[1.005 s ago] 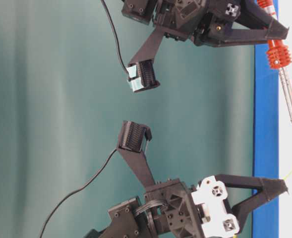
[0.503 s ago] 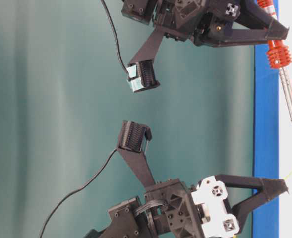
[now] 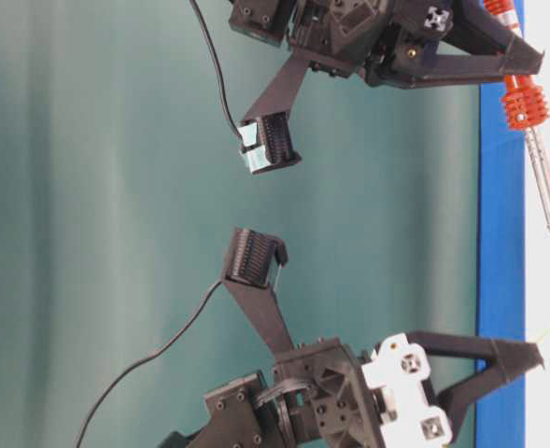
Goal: Touch the tip of the soldering iron to the tip of the solder at the mark.
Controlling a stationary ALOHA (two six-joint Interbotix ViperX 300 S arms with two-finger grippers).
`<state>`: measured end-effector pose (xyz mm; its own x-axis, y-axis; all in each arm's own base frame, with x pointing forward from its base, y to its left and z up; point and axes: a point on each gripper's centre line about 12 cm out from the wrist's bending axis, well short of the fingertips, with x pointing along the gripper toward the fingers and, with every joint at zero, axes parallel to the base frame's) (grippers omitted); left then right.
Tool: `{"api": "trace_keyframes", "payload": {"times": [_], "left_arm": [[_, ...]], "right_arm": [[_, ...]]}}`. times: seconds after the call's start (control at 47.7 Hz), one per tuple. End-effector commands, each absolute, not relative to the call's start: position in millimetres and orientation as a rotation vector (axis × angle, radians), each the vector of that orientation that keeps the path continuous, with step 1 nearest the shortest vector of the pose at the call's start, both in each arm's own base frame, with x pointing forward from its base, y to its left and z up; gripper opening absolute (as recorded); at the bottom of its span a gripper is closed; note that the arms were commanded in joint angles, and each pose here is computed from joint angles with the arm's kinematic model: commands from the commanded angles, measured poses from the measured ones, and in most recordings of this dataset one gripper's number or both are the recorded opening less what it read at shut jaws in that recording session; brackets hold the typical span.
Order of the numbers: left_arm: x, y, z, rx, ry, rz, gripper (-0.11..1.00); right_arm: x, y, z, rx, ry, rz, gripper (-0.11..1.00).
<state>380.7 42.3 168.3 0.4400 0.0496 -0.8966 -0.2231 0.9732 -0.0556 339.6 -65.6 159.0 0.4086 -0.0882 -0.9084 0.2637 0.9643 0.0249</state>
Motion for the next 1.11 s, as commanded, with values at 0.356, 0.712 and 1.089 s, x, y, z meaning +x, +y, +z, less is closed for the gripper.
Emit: {"api": "trace_keyframes", "payload": {"times": [0.356, 0.712, 1.089], "left_arm": [[345, 33, 238, -0.17, 1.046, 0.157, 0.02], [329, 32, 249, -0.168, 1.006, 0.157, 0.02], [334, 32, 252, -0.17, 0.98, 0.156, 0.02]], "right_arm": [[345, -66, 170, 0.168, 1.098, -0.221, 0.06], [344, -66, 171, 0.17, 1.101, -0.221, 0.06], [307, -61, 205, 0.157, 1.083, -0.235, 0.06]]}}
